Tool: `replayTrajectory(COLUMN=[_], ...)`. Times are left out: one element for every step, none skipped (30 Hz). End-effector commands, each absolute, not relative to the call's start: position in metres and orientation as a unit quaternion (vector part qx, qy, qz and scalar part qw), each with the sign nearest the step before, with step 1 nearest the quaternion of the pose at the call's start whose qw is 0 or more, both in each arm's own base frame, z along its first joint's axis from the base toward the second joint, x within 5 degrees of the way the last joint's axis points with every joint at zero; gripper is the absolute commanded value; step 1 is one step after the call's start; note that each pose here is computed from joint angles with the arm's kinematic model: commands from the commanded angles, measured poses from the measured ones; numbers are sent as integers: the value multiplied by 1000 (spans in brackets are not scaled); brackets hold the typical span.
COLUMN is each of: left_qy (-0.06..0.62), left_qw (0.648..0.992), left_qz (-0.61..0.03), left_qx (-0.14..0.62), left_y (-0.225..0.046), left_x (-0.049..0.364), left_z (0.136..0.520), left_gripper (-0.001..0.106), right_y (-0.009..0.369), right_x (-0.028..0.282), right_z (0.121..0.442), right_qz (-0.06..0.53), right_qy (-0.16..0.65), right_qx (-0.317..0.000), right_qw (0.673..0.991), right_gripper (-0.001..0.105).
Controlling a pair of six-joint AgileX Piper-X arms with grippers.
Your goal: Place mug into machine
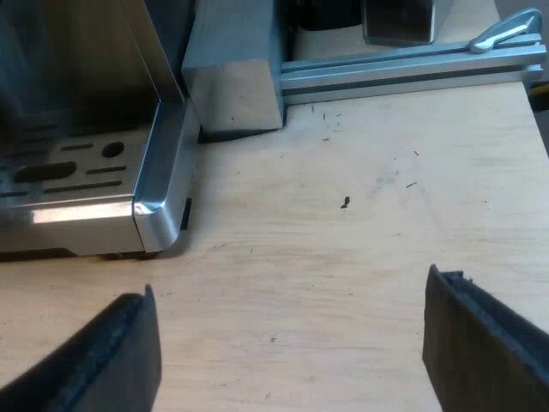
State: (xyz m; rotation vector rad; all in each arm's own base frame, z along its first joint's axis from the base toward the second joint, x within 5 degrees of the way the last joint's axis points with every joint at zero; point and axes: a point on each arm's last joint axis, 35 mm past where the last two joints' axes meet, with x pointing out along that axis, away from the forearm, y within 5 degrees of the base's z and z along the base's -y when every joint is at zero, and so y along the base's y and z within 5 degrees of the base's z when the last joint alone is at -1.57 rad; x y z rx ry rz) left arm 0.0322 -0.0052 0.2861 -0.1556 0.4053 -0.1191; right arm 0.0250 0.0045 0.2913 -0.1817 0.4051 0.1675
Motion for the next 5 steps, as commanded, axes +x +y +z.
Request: replayTrajectory(left_qy=[201,201,201,201,201], left_qw=[974,974,974,974,974], left_qz=[-62,-62,-62,-62,-62], left_qx=[-80,-80,-80,-80,-80], left_y=[-5,-5,-5,-5,-6], left_x=[35,35,35,35,35], left_z=[287,287,287,287,287], left_gripper=[92,92,92,92,92], right_y=[5,5,5,5,5], right_x=[27,27,27,27,27], right_z=[293,293,293,293,293], right_qz=[85,85,85,85,85], right_qy=[201,201,201,201,201], right_qx=[-92,-92,-92,-92,-92], right_qw=[971,971,971,971,971], right_gripper=[66,66,66,66,66])
